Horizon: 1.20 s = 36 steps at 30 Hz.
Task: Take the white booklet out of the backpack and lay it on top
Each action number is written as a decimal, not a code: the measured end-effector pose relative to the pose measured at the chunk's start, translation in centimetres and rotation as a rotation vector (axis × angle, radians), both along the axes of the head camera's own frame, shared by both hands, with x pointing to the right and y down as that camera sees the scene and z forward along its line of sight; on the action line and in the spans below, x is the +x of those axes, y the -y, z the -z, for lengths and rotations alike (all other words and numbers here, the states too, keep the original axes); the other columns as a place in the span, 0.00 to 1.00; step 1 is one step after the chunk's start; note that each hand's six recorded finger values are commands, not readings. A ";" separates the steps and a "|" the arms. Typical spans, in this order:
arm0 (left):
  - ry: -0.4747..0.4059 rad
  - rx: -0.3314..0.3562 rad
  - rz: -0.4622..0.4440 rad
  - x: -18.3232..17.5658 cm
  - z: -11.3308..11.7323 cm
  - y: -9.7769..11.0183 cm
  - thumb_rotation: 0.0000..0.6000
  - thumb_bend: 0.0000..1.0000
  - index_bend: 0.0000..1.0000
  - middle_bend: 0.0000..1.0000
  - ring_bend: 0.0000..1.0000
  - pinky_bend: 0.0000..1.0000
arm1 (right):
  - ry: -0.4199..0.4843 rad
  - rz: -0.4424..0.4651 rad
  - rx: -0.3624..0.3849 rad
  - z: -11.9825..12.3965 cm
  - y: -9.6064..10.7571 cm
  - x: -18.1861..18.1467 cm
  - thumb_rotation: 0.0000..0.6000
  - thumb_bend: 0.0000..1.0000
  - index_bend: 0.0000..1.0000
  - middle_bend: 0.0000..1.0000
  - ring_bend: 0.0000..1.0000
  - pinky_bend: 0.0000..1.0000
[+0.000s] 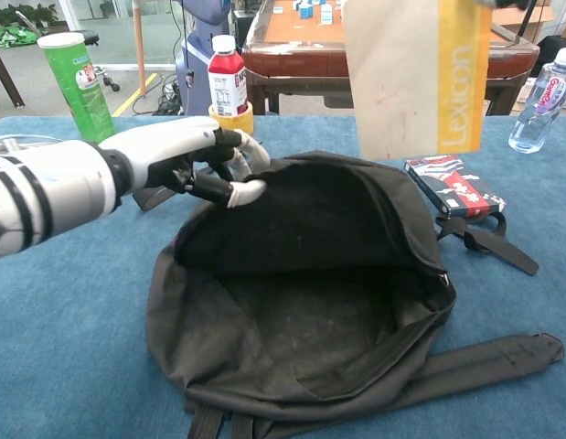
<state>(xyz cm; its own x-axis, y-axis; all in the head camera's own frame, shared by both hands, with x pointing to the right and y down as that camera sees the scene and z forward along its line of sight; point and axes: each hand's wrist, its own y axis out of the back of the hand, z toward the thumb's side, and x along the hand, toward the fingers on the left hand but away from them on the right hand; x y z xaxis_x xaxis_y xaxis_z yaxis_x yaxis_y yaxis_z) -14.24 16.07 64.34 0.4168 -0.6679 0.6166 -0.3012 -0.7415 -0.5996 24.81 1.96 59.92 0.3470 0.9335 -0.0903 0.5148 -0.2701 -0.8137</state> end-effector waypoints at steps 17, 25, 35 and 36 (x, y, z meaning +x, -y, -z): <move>-0.036 0.088 0.137 -6.0 4.4 2.2 0.00 0.22 0.02 0.16 0.15 0.07 | -0.038 0.174 -0.198 -5.3 -4.9 -4.3 1.00 0.54 0.45 0.39 0.35 0.47; 0.114 0.095 0.215 -11.5 1.5 3.6 0.00 0.22 0.02 0.16 0.15 0.07 | -0.027 0.334 -0.384 -3.7 -8.3 -6.2 1.00 0.48 0.00 0.00 0.01 0.10; 0.217 0.070 0.275 -17.1 -0.4 3.2 0.00 0.22 0.02 0.16 0.15 0.06 | 0.004 0.404 -0.372 0.8 -10.1 -5.2 1.00 0.45 0.00 0.03 0.00 0.09; 0.220 0.072 0.280 -17.5 -0.3 3.1 0.02 0.22 0.02 0.16 0.15 0.06 | -0.004 0.395 -0.360 1.1 -10.0 -4.6 1.00 0.45 0.00 0.05 0.01 0.09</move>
